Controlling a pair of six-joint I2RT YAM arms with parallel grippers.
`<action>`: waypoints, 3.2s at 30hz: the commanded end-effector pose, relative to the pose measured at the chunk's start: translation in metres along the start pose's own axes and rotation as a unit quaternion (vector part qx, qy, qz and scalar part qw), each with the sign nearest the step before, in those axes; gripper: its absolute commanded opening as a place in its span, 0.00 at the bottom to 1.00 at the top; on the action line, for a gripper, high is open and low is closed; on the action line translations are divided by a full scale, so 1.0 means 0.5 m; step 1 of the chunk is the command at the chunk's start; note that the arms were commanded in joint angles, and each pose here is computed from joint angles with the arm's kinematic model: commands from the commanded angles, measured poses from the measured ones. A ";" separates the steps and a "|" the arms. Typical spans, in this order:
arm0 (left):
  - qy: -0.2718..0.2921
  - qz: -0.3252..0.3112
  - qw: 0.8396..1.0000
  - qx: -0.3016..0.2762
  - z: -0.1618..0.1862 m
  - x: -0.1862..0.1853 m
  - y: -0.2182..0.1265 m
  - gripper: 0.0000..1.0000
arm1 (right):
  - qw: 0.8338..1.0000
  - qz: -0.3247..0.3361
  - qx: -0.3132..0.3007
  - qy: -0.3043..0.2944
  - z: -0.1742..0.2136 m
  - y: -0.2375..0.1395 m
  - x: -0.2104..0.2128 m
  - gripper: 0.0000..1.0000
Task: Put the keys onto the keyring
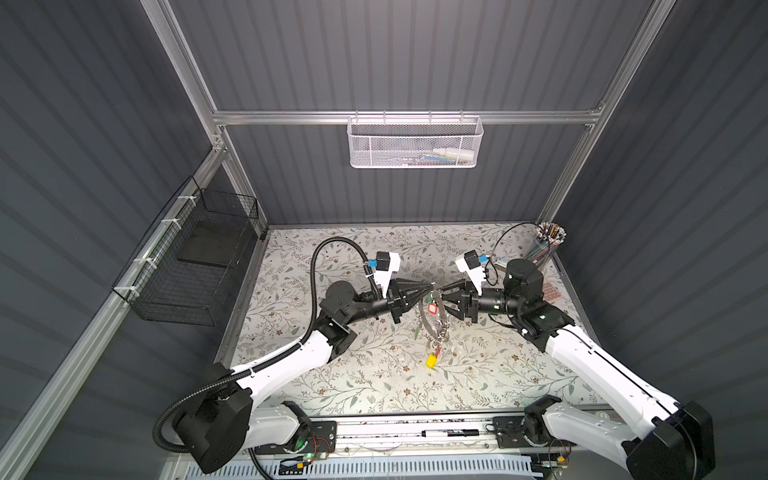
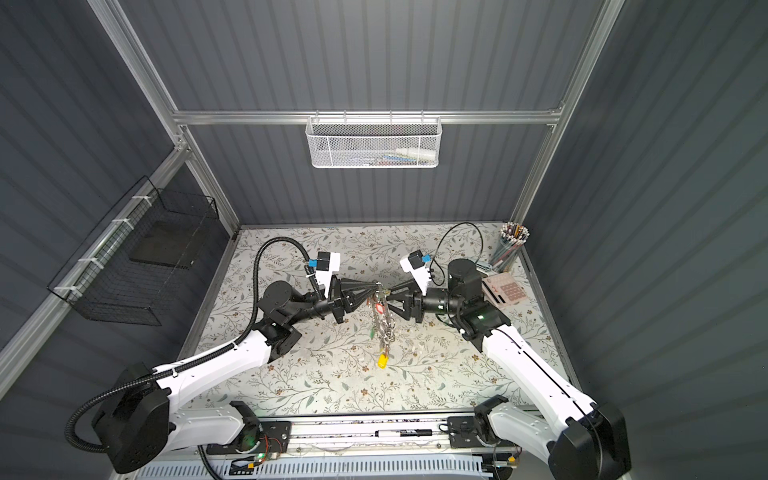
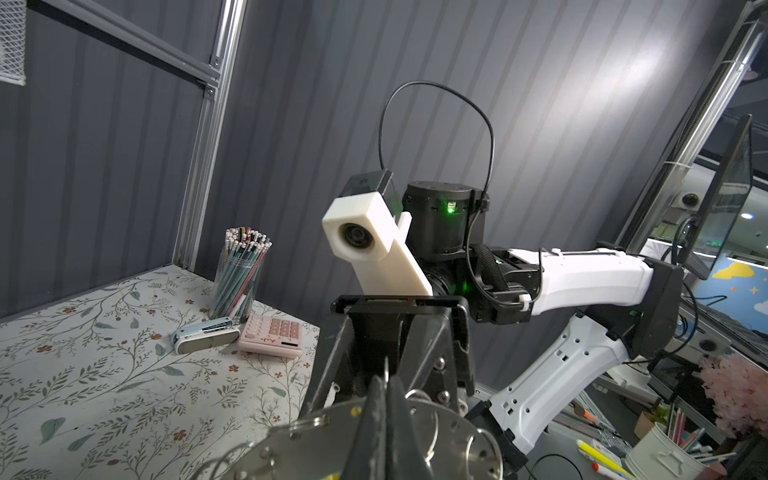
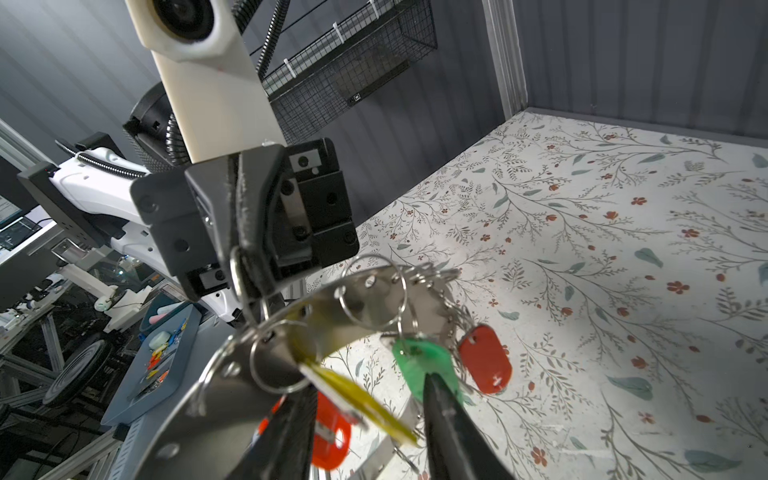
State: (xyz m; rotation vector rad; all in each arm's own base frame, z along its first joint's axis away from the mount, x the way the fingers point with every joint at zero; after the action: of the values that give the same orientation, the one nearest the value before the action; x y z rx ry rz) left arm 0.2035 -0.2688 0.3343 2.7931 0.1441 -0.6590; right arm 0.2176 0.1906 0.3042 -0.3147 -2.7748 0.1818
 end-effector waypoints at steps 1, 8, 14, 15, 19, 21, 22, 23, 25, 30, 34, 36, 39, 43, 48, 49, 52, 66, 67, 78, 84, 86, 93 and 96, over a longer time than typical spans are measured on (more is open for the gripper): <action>0.013 0.008 0.999 -0.041 -0.019 -0.010 -0.001 0.00 | 0.999 -0.019 -0.026 -0.031 -0.035 -0.005 0.022 0.47; 0.005 0.000 0.998 -0.060 -0.011 0.001 0.000 0.00 | 0.999 -0.025 -0.027 -0.026 -0.033 0.001 0.018 0.44; -0.004 0.011 0.998 -0.061 -0.004 0.004 0.003 0.00 | 0.999 -0.024 -0.023 -0.024 -0.034 0.003 0.016 0.30; -0.003 0.012 0.998 -0.060 -0.004 0.004 0.003 0.00 | 0.999 -0.024 -0.020 -0.022 -0.033 0.004 0.015 0.27; 0.005 0.007 0.998 -0.058 -0.007 -0.002 -0.002 0.00 | 1.000 -0.019 -0.013 -0.019 -0.025 0.005 0.011 0.20; 0.011 0.001 0.998 -0.054 -0.009 -0.005 -0.004 0.00 | 1.000 -0.016 -0.009 -0.016 -0.020 0.005 0.009 0.15; 0.012 -0.002 0.999 -0.052 -0.008 -0.005 -0.006 0.00 | 1.000 -0.013 -0.008 -0.016 -0.019 0.005 0.009 0.15; 0.016 -0.004 0.999 -0.051 -0.010 -0.008 -0.008 0.00 | 1.000 -0.010 -0.006 -0.015 -0.017 0.005 0.007 0.13; 0.023 -0.010 0.999 -0.047 -0.011 -0.011 -0.011 0.00 | 1.000 -0.004 -0.003 -0.014 -0.014 0.003 0.006 0.10; 0.038 -0.031 0.998 -0.037 -0.011 -0.014 -0.021 0.00 | 1.000 0.022 -0.001 -0.020 -0.014 -0.009 0.008 0.08; 0.039 -0.029 0.999 -0.022 -0.009 -0.017 -0.020 0.00 | 0.999 0.040 -0.005 -0.029 -0.023 -0.020 0.010 0.08; 0.038 -0.029 0.999 -0.015 -0.006 -0.017 -0.020 0.00 | 0.998 0.045 -0.006 -0.035 -0.030 -0.023 0.012 0.08; 0.035 -0.025 0.999 0.003 0.001 -0.016 -0.016 0.00 | 0.998 0.045 -0.009 -0.040 -0.041 -0.024 0.014 0.09; 0.031 -0.018 0.999 0.015 0.008 -0.014 -0.013 0.00 | 0.998 0.043 -0.013 -0.045 -0.056 -0.022 0.013 0.09; 0.030 -0.017 0.999 0.021 0.011 -0.013 -0.012 0.00 | 0.998 0.043 -0.015 -0.046 -0.067 -0.018 0.009 0.10; 0.030 -0.018 0.999 0.022 0.013 -0.012 -0.011 0.00 | 0.998 0.050 -0.013 -0.047 -0.066 -0.018 0.007 0.11; 0.036 -0.036 0.998 0.023 0.011 -0.008 -0.014 0.00 | 0.995 0.087 -0.002 -0.049 -0.059 -0.025 -0.003 0.13; 0.047 -0.050 0.997 0.032 0.008 -0.004 -0.014 0.00 | 0.987 0.152 0.018 -0.040 -0.040 -0.032 -0.031 0.15; 0.047 -0.052 0.997 0.033 0.010 -0.004 -0.014 0.00 | 0.986 0.158 0.017 -0.039 -0.040 -0.034 -0.031 0.15; 0.037 -0.088 0.995 0.039 0.010 0.022 -0.006 0.00 | 0.965 0.259 -0.026 0.012 -0.024 -0.089 -0.055 0.43; 0.012 -0.095 0.994 0.048 0.003 0.048 0.028 0.00 | 0.953 0.296 -0.037 0.052 0.020 -0.126 -0.051 0.61; 0.000 -0.099 0.994 0.049 0.008 0.063 0.040 0.00 | 0.943 0.324 -0.043 0.060 0.038 -0.144 -0.052 0.69; -0.024 -0.127 0.990 0.051 0.014 0.135 0.098 0.00 | 0.918 0.380 -0.037 0.106 0.069 -0.183 -0.063 0.85; -0.037 -0.135 0.988 0.066 0.017 0.176 0.140 0.00 | 0.912 0.391 -0.043 0.120 0.073 -0.192 -0.070 0.93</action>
State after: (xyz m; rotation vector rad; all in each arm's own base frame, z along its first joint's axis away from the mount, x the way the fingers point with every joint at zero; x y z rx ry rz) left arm 0.2765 -0.3230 0.2796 2.9425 0.5133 -0.9175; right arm 0.2182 0.0940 0.2813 -1.3068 -2.3501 0.1875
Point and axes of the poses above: each gripper's point midway between its finger pads, its own y axis out along the fingers, its own x axis along the line the jaws close on, z = x × y, the point moved 7 cm from there along -y, back along the fingers, and after that the axes turned 8 degrees about -y, right-handed, at the moved point
